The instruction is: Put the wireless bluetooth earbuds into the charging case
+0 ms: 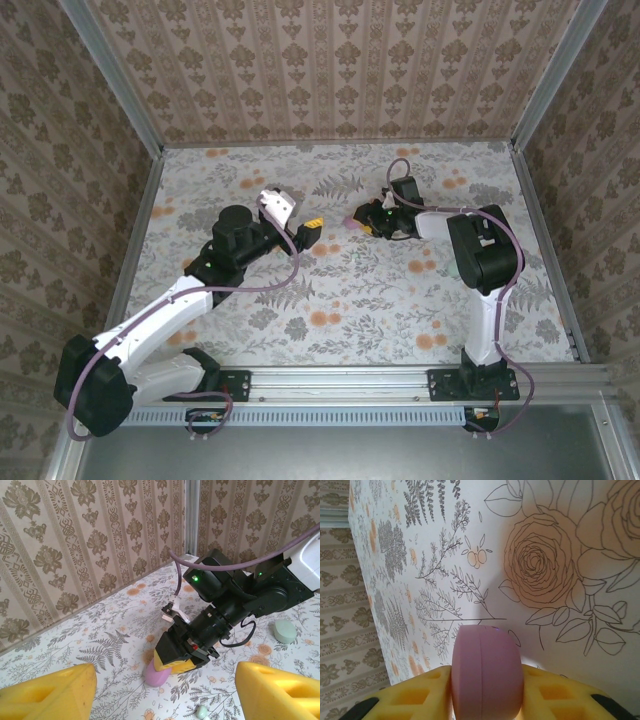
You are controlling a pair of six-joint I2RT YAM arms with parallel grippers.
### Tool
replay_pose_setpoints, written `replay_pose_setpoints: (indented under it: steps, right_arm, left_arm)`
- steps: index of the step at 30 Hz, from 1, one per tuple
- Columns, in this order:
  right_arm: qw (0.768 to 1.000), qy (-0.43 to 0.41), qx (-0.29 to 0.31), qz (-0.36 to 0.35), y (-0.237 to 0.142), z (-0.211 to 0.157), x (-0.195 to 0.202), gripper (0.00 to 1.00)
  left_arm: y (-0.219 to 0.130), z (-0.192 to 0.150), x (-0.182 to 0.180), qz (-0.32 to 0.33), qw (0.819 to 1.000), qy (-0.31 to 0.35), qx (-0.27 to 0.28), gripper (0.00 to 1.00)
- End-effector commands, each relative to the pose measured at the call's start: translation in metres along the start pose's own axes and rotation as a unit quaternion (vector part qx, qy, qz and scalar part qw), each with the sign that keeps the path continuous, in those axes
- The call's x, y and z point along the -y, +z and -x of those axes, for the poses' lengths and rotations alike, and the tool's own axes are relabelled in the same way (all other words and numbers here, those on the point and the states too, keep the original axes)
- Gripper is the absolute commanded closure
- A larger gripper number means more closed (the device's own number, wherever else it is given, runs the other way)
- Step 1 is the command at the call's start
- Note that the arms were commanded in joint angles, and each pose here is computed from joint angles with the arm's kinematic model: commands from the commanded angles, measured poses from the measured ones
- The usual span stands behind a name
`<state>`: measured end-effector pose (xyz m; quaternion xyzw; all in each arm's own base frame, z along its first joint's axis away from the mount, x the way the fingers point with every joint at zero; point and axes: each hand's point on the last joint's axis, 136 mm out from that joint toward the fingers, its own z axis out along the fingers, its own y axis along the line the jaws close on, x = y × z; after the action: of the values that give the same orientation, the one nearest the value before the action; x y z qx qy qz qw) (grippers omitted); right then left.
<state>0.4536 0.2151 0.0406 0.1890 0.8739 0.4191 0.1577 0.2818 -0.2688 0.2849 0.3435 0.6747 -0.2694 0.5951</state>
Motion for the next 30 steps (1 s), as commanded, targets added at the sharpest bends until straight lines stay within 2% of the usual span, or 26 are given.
replay_pose_setpoints:
  steps: [1,13,19,22,25,30]
  right_arm:
    - [0.999,0.016,0.001,-0.029,0.003,-0.004,0.023,0.62]
    - [0.998,0.005,0.000,-0.059,-0.014,-0.005,0.027,0.50]
    - [0.996,-0.016,0.014,-0.082,-0.038,-0.003,0.019,0.44]
    - [0.992,-0.044,0.034,-0.113,-0.064,0.000,0.013,0.42]
    - [0.982,-0.061,0.077,-0.160,-0.106,0.005,0.019,0.41]
    - [0.959,-0.031,0.154,-0.235,-0.186,0.012,0.060,0.39]
  left_arm:
    - [-0.003,0.011,-0.002,0.006,1.000,0.010,0.013,0.26]
    - [-0.001,0.013,-0.001,0.002,1.000,0.007,0.017,0.26]
    - [-0.002,0.015,-0.003,0.007,1.000,0.007,0.020,0.23]
    - [-0.003,0.015,-0.003,0.010,1.000,0.007,0.020,0.22]
    - [-0.003,0.015,-0.005,0.015,1.000,0.005,0.019,0.20]
    - [-0.004,0.014,-0.009,0.025,0.999,0.003,0.020,0.15]
